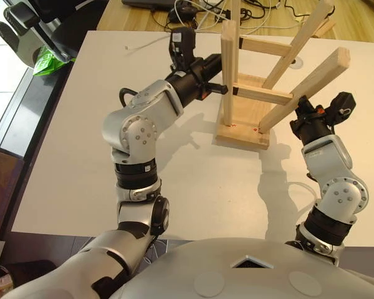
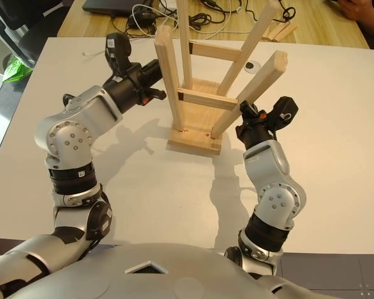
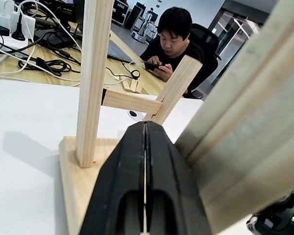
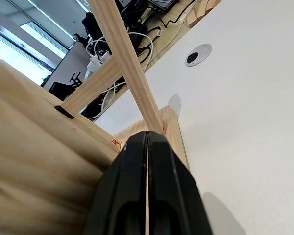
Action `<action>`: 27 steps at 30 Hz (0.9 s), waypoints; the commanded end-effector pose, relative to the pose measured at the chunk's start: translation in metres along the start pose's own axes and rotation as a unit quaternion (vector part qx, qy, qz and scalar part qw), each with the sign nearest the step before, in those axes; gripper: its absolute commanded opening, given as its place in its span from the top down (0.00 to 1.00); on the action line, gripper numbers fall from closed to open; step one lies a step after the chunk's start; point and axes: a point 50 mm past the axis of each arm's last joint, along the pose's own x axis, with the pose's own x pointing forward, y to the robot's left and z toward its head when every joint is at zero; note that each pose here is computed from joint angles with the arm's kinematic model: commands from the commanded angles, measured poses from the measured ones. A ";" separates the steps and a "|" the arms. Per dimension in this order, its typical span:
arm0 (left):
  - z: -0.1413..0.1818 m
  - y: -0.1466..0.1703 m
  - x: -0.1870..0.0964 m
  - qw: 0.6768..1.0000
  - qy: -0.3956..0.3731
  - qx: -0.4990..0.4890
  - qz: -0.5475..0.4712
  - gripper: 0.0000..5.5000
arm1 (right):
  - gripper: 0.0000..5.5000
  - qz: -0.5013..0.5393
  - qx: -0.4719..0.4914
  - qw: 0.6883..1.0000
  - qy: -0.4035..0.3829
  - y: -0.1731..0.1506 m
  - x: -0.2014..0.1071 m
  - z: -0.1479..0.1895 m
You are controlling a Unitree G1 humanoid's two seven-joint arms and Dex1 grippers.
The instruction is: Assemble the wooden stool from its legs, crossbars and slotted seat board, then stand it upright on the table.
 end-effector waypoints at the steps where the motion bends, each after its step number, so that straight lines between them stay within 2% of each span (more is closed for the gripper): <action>1: -0.008 -0.015 -0.004 0.999 0.036 -0.024 -0.030 0.99 | 1.00 0.158 0.024 0.986 0.040 0.057 0.003 -0.008; 10: -0.004 -0.001 -0.022 0.999 0.035 -0.006 0.022 0.99 | 1.00 0.104 -0.059 0.992 0.029 0.037 0.022 0.006; 13: -0.005 0.004 -0.029 0.998 0.041 0.005 0.037 0.99 | 1.00 0.022 -0.161 0.986 0.041 0.007 0.031 0.012; 15: -0.003 0.010 -0.033 0.997 0.046 0.020 0.054 0.99 | 1.00 0.004 -0.267 0.962 0.063 -0.012 0.033 0.016; 17: -0.003 0.014 -0.037 0.995 0.056 0.038 0.067 0.99 | 1.00 0.029 -0.356 0.929 0.093 -0.021 0.030 0.017; 21: -0.001 0.024 -0.049 0.992 0.068 0.064 0.085 0.99 | 1.00 0.117 -0.490 0.846 0.175 -0.041 0.007 0.020; 24: 0.010 0.036 -0.062 0.989 0.054 0.078 0.112 0.99 | 1.00 0.213 -0.529 0.788 0.233 -0.048 -0.018 0.029; 26: 0.017 0.040 -0.065 0.988 0.043 0.086 0.123 0.99 | 1.00 0.249 -0.531 0.778 0.226 -0.043 -0.021 0.033; 27: 0.019 0.041 -0.066 0.988 0.037 0.088 0.124 1.00 | 0.96 0.258 -0.527 0.781 0.215 -0.041 -0.020 0.034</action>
